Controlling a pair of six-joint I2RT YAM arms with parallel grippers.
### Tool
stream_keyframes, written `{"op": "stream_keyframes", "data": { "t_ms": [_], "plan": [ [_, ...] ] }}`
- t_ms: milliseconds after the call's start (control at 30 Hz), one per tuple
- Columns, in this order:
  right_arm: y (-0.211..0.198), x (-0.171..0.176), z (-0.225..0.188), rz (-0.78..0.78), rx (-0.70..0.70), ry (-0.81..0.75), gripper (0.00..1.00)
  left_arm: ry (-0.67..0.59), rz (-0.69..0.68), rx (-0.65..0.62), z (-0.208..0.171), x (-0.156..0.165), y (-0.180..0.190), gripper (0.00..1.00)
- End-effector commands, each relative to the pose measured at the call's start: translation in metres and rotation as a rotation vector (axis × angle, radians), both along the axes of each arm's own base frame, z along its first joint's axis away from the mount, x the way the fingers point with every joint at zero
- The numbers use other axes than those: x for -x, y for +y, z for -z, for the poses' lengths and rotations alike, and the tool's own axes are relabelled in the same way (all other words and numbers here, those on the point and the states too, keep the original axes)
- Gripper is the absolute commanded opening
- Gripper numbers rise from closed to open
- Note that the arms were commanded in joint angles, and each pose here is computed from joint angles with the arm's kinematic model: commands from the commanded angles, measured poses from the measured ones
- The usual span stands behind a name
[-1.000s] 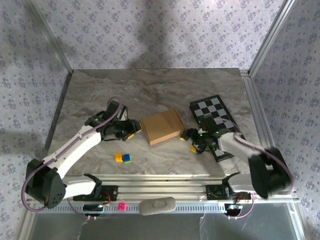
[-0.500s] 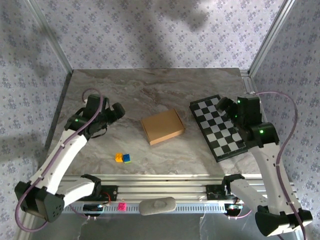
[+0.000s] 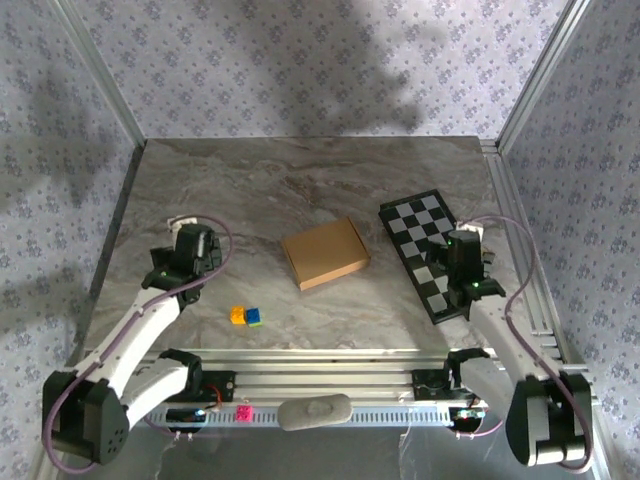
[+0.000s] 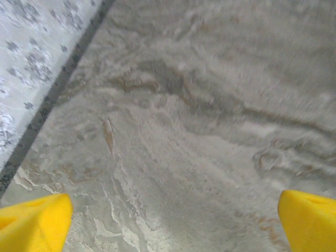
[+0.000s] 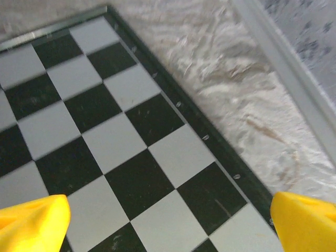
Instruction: Fold the paper box
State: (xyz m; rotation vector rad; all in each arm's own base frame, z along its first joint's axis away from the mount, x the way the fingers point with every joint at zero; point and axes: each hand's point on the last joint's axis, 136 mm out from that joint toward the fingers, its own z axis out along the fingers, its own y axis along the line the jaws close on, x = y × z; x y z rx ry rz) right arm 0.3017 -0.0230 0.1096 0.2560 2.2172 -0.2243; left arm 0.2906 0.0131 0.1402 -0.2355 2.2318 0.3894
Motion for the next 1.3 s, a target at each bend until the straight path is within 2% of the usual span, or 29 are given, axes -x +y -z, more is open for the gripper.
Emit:
{"op": "stream_keyframes", "data": {
  "t_ms": [0,100,233,300,367,433,533,567,600,700,1267],
  "plan": [
    [0.008,-0.039,-0.006,-0.073,-0.006,-0.121,0.99,-0.06,0.132,0.006,0.004,-0.03,-0.015,1.0],
    [0.012,-0.06,0.007,-0.127,0.002,-0.147,0.99,-0.061,0.158,0.017,0.023,-0.053,-0.017,1.0],
    [0.021,-0.092,0.012,-0.237,0.029,-0.124,1.0,-0.13,0.153,0.08,0.04,-0.087,-0.012,1.0],
    [0.02,-0.1,0.009,-0.273,0.056,-0.163,0.99,-0.165,0.152,0.109,0.041,-0.101,-0.007,1.0],
    [0.006,-0.099,0.013,-0.236,-0.01,-0.185,1.0,-0.148,0.197,0.074,0.042,-0.11,-0.008,1.0],
    [-0.002,-0.09,0.016,-0.215,-0.041,-0.246,1.0,-0.252,0.235,0.051,0.034,-0.111,-0.005,1.0],
    [-0.002,-0.082,0.019,-0.211,-0.031,-0.289,1.0,-0.416,0.158,0.097,0.042,-0.095,0.017,1.0],
    [-0.004,-0.081,0.02,-0.198,-0.02,-0.309,1.0,-0.415,0.137,0.1,0.044,-0.093,0.021,1.0],
    [-0.004,-0.08,0.023,-0.191,-0.014,-0.307,1.0,-0.362,0.117,0.111,0.048,-0.093,0.023,1.0],
    [-0.005,-0.088,0.024,-0.17,0.009,-0.252,1.0,-0.33,0.129,0.106,0.049,-0.103,0.021,1.0],
    [0.003,-0.089,0.025,-0.204,0.028,-0.248,1.0,-0.329,0.132,0.106,0.049,-0.102,0.02,1.0]
  ]
}}
